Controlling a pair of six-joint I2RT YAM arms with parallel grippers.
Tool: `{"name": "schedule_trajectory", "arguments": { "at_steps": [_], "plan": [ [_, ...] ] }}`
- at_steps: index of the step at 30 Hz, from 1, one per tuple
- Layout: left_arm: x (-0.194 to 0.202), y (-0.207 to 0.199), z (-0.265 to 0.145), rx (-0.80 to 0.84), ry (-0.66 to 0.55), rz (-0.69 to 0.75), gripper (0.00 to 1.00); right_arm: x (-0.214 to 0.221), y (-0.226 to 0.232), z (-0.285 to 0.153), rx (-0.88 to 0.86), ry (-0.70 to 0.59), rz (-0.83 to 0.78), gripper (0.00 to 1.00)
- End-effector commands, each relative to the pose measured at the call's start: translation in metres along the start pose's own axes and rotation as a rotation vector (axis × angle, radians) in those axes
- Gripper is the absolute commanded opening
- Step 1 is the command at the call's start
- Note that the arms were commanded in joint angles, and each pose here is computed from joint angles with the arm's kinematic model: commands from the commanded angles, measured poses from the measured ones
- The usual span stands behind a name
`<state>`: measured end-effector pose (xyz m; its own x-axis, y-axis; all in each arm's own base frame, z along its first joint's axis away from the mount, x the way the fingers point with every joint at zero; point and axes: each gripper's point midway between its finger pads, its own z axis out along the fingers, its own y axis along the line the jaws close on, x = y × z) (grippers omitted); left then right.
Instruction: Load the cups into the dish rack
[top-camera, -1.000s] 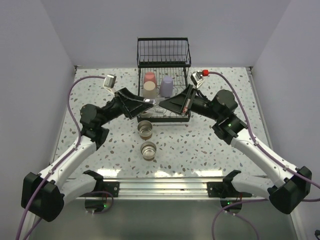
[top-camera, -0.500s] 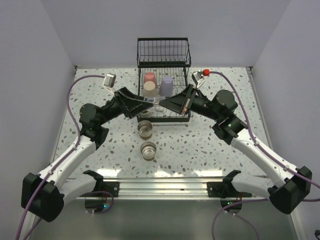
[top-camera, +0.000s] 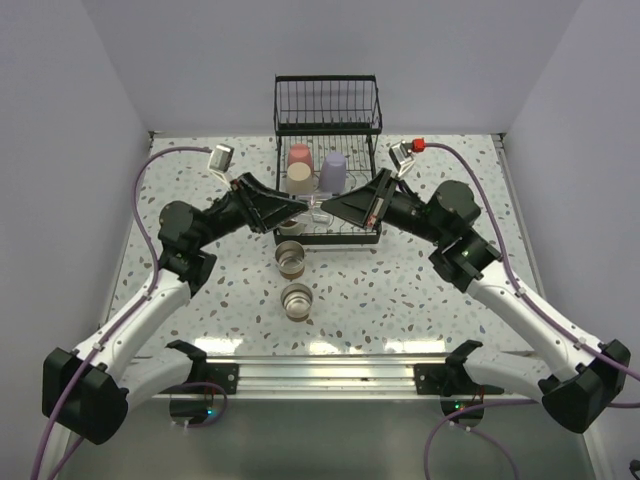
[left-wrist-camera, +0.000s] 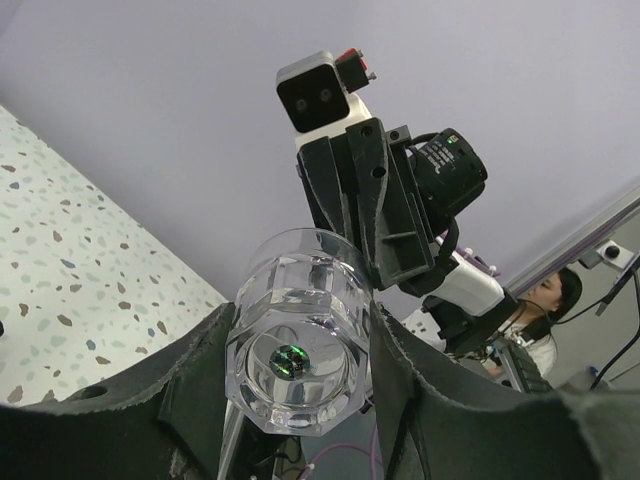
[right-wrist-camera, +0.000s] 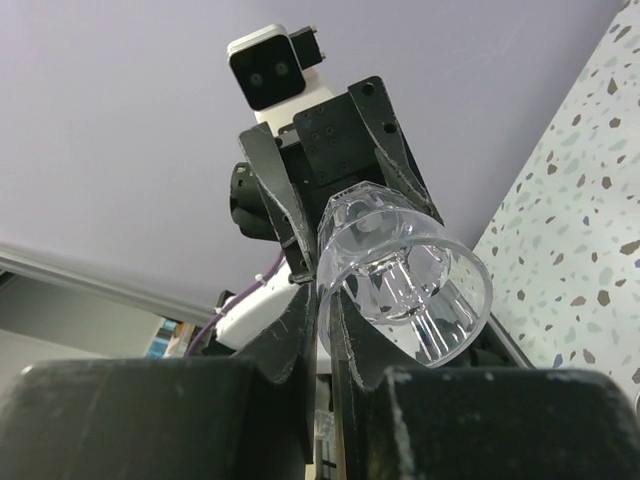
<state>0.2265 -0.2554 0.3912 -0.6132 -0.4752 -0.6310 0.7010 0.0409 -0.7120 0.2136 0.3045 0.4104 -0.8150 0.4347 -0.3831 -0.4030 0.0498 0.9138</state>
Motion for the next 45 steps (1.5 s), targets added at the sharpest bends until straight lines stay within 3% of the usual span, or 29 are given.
{"name": "schedule_trajectory", "arguments": {
  "at_steps": [1, 4, 5, 6, 8, 9, 12, 17, 22, 24, 26, 33, 45],
  "plan": [
    [-0.012, -0.025, 0.004, 0.048, -0.006, 0.065, 0.01, -0.014, 0.014, -0.004, 0.02, -0.058, -0.088, 0.0],
    [-0.015, -0.023, 0.006, 0.03, -0.003, 0.081, 0.0, -0.016, 0.005, -0.008, 0.095, -0.063, -0.123, 0.18],
    [-0.016, -0.023, 0.007, 0.027, -0.002, 0.084, 0.0, -0.014, -0.007, -0.012, 0.155, -0.054, -0.144, 0.3],
    [-0.016, -0.021, 0.008, 0.021, 0.001, 0.09, 0.0, -0.019, -0.005, -0.015, 0.183, -0.073, -0.167, 0.52],
    [-0.018, -0.019, 0.011, 0.005, 0.009, 0.091, 0.0, -0.017, -0.022, -0.026, 0.286, -0.059, -0.203, 0.68],
    [-0.017, -0.015, 0.012, -0.006, 0.017, 0.095, 0.0, -0.024, -0.021, -0.032, 0.322, -0.098, -0.226, 0.81],
    [-0.021, -0.006, 0.017, -0.045, 0.033, 0.11, 0.0, -0.032, -0.031, -0.055, 0.437, -0.14, -0.292, 0.93],
    [-0.033, 0.023, 0.033, -0.164, 0.071, 0.187, 0.0, -0.042, -0.048, -0.103, 0.667, -0.2, -0.37, 0.98],
    [-0.034, 0.087, 0.044, -0.469, 0.2, 0.231, 0.0, -0.044, -0.067, -0.147, 0.866, -0.22, -0.426, 0.98],
    [-0.018, 0.124, 0.044, -0.604, 0.289, 0.253, 0.0, -0.042, -0.068, -0.159, 0.884, -0.231, -0.434, 0.98],
    [-0.025, 0.131, 0.055, -0.668, 0.304, 0.319, 0.0, -0.039, -0.07, -0.17, 0.899, -0.245, -0.435, 0.98],
    [-0.011, 0.207, 0.053, -0.956, 0.397, 0.351, 0.0, -0.036, -0.071, -0.187, 0.937, -0.254, -0.455, 0.98],
    [0.028, 0.278, 0.048, -1.152, 0.558, 0.45, 0.0, -0.037, -0.078, -0.197, 0.982, -0.261, -0.466, 0.98]
  ]
}}
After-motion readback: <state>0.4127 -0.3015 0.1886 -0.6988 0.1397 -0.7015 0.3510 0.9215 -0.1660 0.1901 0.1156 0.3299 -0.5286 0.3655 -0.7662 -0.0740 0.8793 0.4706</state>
